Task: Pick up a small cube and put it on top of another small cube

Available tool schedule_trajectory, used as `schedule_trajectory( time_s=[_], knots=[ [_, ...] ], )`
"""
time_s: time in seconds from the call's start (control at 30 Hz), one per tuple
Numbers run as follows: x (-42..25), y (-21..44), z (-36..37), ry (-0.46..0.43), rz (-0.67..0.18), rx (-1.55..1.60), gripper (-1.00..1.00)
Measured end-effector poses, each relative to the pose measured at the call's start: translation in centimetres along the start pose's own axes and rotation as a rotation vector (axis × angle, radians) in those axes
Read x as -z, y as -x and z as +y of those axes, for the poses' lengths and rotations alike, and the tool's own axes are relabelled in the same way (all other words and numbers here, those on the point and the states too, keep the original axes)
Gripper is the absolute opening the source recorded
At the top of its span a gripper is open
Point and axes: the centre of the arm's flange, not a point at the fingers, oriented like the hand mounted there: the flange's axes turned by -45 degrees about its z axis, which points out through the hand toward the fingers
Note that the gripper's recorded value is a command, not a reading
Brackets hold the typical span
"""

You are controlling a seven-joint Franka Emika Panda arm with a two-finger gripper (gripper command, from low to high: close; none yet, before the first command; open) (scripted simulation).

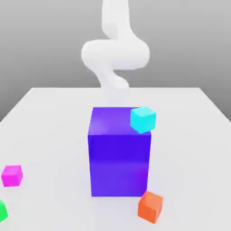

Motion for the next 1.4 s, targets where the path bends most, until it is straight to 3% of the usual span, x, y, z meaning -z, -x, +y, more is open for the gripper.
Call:
schedule_trajectory(
  time_s=[0.27, 0.53, 0.87, 1.03, 1.07, 1.4],
  knots=[
    [-15.2, 3.7, 11.1, 0.06, -0.215, -0.402, 0.0],
    [-26.0, 13.6, 22.4, 0.217, -0.387, -0.804, 0.0],
    [-31.4, 31.4, 34.2, 0.544, -0.528, -1.261, 0.0],
    [-34.9, 35.6, 35.4, 0.573, -0.533, -1.286, 0.0],
    [-35.6, 36.3, 35.4, 0.572, -0.535, -1.288, -1.0],
    [-33.9, 34.7, 35.3, 0.574, -0.532, -1.285, -1.0]
  ],
)
